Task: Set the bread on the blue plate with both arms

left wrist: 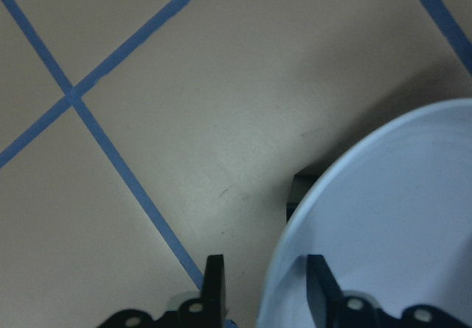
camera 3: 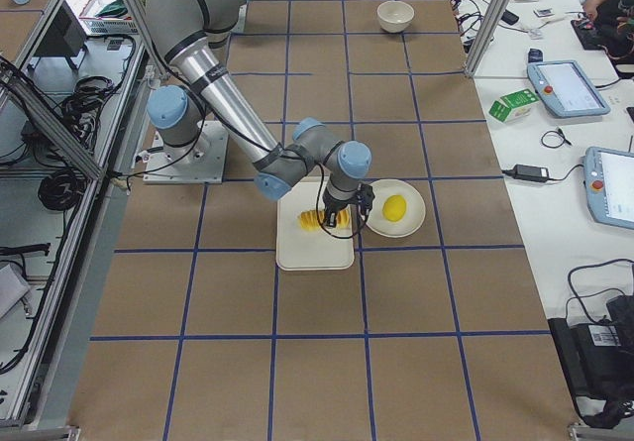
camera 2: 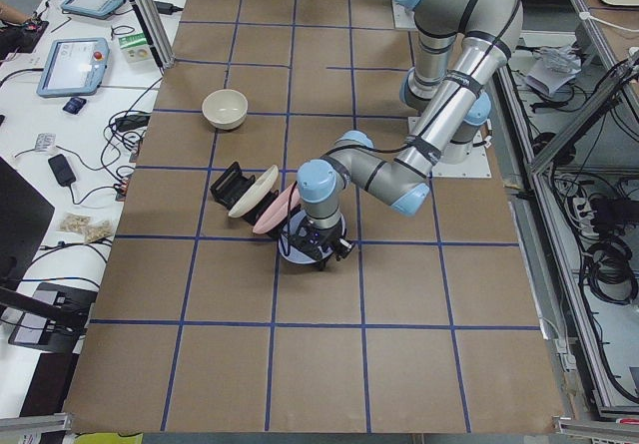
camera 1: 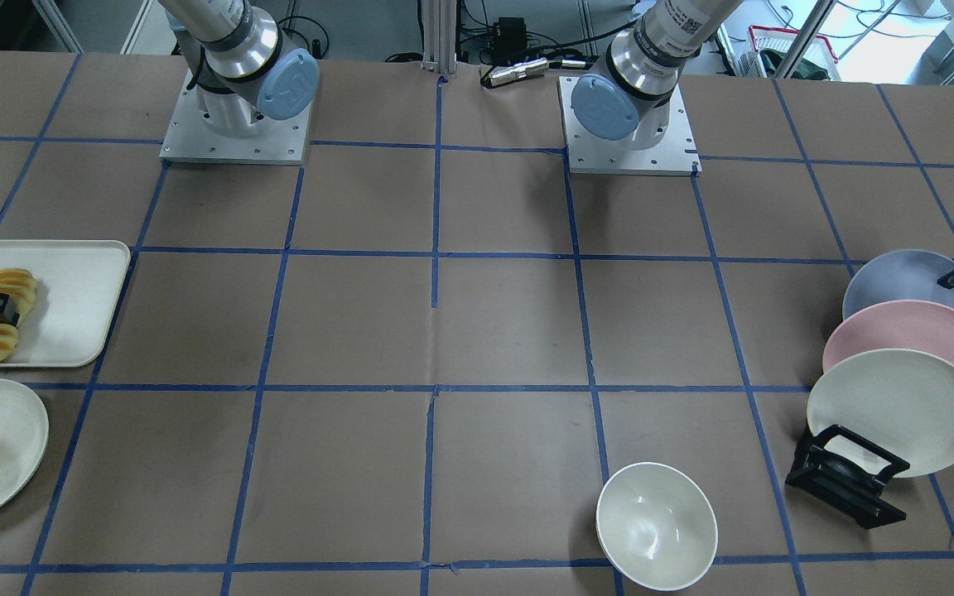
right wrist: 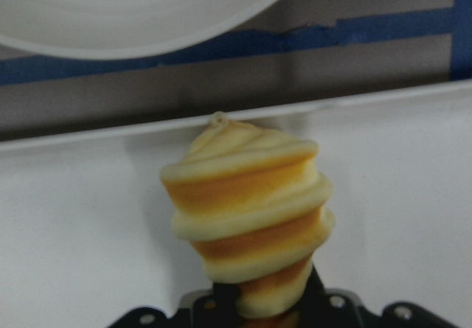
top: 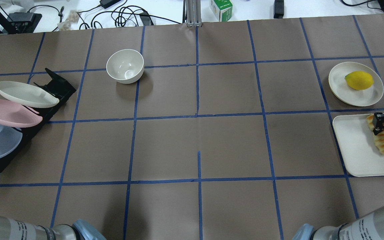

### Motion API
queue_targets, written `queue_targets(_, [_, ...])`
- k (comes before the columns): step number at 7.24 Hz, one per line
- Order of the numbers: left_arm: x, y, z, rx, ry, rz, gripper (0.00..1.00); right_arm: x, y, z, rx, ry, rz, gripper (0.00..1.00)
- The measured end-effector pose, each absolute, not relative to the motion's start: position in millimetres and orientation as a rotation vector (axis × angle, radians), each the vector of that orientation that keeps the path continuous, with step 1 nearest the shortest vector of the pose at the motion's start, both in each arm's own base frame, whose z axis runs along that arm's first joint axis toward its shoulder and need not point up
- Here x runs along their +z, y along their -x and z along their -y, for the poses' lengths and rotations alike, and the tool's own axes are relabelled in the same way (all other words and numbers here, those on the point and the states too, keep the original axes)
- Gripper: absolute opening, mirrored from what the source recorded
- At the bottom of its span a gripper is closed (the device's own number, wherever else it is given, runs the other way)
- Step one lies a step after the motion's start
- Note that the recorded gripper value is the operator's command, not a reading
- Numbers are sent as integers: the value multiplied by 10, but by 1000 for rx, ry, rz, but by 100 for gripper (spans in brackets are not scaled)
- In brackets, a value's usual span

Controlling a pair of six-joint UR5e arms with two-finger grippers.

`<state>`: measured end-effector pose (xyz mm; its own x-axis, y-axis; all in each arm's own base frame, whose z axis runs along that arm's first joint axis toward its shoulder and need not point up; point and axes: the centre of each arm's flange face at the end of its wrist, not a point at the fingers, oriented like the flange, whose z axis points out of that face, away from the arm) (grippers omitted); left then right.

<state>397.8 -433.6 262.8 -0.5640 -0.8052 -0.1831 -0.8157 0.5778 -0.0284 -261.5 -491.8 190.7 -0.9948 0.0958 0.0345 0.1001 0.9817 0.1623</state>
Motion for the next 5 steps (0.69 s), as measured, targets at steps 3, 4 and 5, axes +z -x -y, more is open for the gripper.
queue_targets(3, [2647, -3937, 4357, 75, 1377, -2659, 0, 2425, 2401, 4989, -195, 121, 3104, 0])
queue_targets(4, [2640, -3929, 4350, 88, 1380, -2664, 0, 2662, 2250, 5048, -193, 93, 3110, 0])
queue_targets(5, [2638, -3923, 4338, 103, 1383, -2669, 0, 2920, 2063, 5141, -199, 69, 3115, 0])
